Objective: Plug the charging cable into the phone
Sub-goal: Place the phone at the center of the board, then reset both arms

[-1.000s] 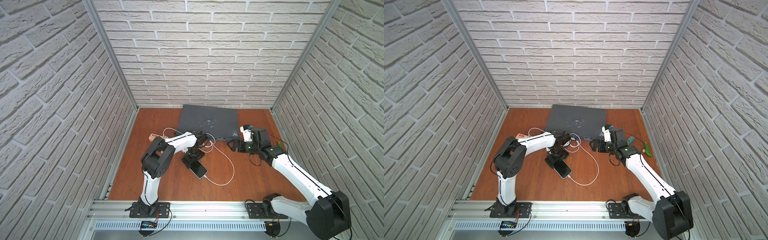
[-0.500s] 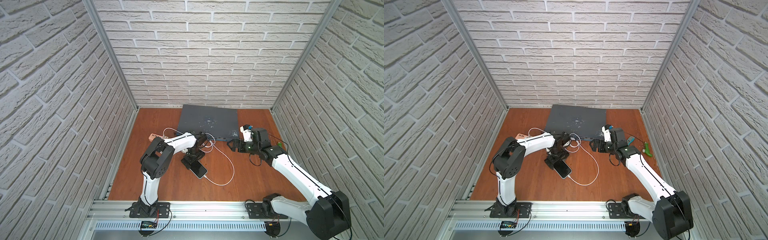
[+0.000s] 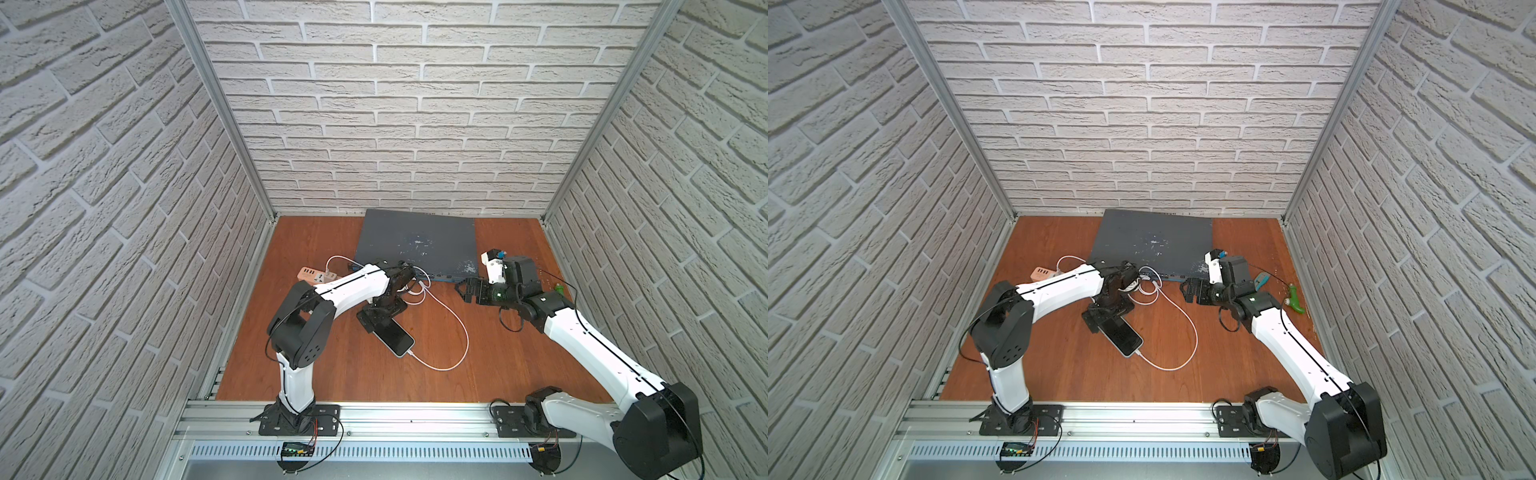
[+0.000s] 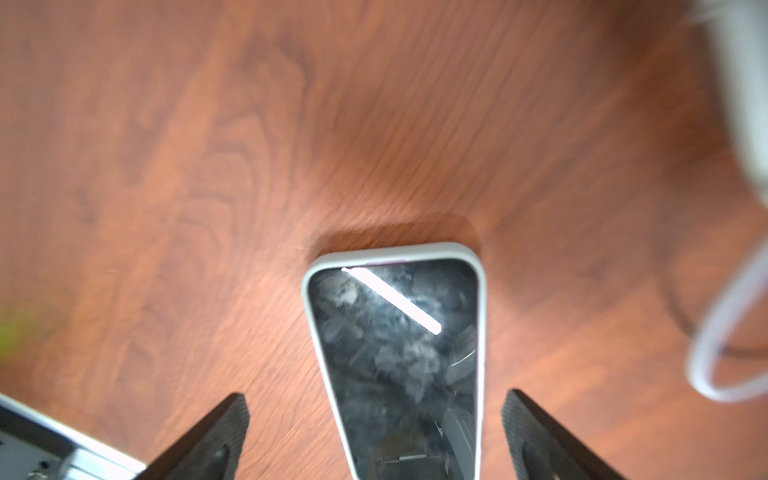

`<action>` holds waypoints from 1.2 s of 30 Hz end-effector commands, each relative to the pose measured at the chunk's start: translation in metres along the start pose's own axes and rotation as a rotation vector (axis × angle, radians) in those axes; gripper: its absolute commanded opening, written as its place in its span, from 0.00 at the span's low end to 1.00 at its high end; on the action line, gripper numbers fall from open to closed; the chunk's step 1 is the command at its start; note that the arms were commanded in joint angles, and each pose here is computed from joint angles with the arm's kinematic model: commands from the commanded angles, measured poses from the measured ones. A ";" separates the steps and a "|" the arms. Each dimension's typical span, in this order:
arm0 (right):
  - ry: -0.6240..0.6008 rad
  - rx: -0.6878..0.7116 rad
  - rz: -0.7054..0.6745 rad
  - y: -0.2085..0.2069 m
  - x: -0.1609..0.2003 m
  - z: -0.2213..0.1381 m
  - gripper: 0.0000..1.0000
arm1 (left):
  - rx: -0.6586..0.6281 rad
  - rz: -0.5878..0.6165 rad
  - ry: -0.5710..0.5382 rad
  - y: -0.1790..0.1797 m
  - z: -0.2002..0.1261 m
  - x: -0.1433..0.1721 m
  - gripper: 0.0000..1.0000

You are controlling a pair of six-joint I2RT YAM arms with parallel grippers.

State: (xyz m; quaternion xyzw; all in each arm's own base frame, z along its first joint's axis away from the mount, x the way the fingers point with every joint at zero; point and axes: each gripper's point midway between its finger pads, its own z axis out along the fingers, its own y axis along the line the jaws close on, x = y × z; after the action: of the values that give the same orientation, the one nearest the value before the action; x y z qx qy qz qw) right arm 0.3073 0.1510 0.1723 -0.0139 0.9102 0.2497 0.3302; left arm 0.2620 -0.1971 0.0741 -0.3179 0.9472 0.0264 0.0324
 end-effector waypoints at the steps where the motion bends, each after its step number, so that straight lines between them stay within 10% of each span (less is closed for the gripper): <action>1: -0.077 0.031 -0.027 0.001 -0.022 -0.016 0.99 | 0.000 0.063 -0.152 0.019 -0.034 -0.020 0.98; 18: -0.220 0.232 0.036 -0.055 -0.080 -0.042 0.99 | 0.095 0.092 -0.691 0.098 -0.141 -0.086 0.98; 36: -0.361 0.490 0.088 -0.180 -0.082 -0.036 0.98 | 0.038 0.055 -0.984 0.149 -0.149 -0.118 0.98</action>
State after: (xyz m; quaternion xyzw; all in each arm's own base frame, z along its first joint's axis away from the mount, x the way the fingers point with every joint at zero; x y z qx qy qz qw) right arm 0.3768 -0.0249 0.1629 0.1660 0.8837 0.0604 0.4335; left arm 0.2590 -0.0312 0.2304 -0.2406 0.8452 0.1284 0.4596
